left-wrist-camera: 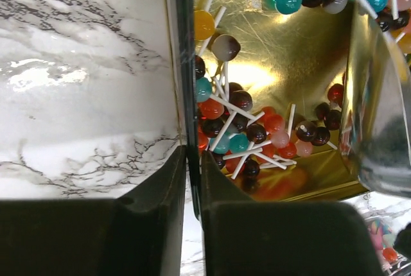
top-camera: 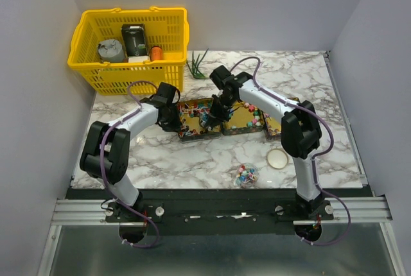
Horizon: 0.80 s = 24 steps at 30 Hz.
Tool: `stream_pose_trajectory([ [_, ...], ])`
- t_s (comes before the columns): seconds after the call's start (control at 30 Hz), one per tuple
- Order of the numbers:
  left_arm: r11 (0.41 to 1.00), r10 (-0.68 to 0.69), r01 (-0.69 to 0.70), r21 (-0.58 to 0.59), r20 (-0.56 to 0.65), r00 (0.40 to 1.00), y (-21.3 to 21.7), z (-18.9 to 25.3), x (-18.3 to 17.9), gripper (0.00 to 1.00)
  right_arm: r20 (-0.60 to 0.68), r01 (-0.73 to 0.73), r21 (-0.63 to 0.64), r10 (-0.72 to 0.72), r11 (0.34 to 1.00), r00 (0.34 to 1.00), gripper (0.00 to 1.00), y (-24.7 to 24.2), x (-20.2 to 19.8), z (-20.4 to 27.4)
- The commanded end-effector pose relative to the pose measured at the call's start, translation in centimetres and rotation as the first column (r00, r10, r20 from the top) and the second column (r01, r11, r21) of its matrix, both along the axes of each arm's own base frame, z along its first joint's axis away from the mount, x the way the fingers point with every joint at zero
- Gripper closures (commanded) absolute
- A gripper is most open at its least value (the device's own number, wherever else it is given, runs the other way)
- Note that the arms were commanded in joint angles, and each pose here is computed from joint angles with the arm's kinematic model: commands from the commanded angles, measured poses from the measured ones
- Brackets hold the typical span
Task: Pack the candies
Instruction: Scoop the fake candies from the storage box.
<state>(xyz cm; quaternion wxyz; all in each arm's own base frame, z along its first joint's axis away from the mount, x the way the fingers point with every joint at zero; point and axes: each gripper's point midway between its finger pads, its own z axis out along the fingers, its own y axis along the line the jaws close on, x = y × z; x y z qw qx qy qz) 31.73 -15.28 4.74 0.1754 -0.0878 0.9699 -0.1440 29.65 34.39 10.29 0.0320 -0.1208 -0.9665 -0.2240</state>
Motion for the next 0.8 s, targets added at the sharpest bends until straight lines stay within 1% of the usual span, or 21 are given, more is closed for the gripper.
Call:
stream_pose_trajectory([
  [0.0, 0.998, -0.020, 0.023, 0.054, -0.051, 0.999, 0.6, -1.3, -1.0, 0.89, -0.062, 0.015, -0.161, -0.026, 0.987, 0.998, 0.99, -2.8, 0.0, -4.3],
  [0.03, 0.998, -0.027, 0.031, 0.058, -0.057, 0.998, 0.5, -1.5, -1.1, 0.94, -0.064, 0.015, -0.167, -0.027, 0.986, 0.998, 0.99, -3.0, 0.2, -4.7],
  [0.13, 0.997, -0.036, 0.040, 0.062, -0.068, 0.997, 0.3, -1.8, -1.4, 1.00, -0.064, 0.028, -0.182, -0.040, 0.983, 0.997, 0.99, -3.5, 0.6, -5.2],
  [0.43, 0.995, -0.060, 0.065, 0.070, -0.063, 0.996, -0.1, -1.7, -1.5, 1.00, -0.032, 0.030, -0.230, -0.038, 0.973, 0.999, 0.99, -4.7, 2.1, -7.0],
  [0.63, 0.995, -0.067, 0.071, 0.071, -0.060, 0.996, -0.5, -1.6, -1.5, 1.00, -0.025, -0.002, -0.226, -0.004, 0.974, 1.000, 0.99, -5.0, 2.1, -8.0],
  [0.77, 0.996, -0.061, 0.064, 0.065, -0.042, 0.997, -0.6, -1.2, -1.0, 1.00, 0.010, -0.046, -0.237, 0.050, 0.970, 0.999, 0.99, -5.4, 2.4, -7.8],
])
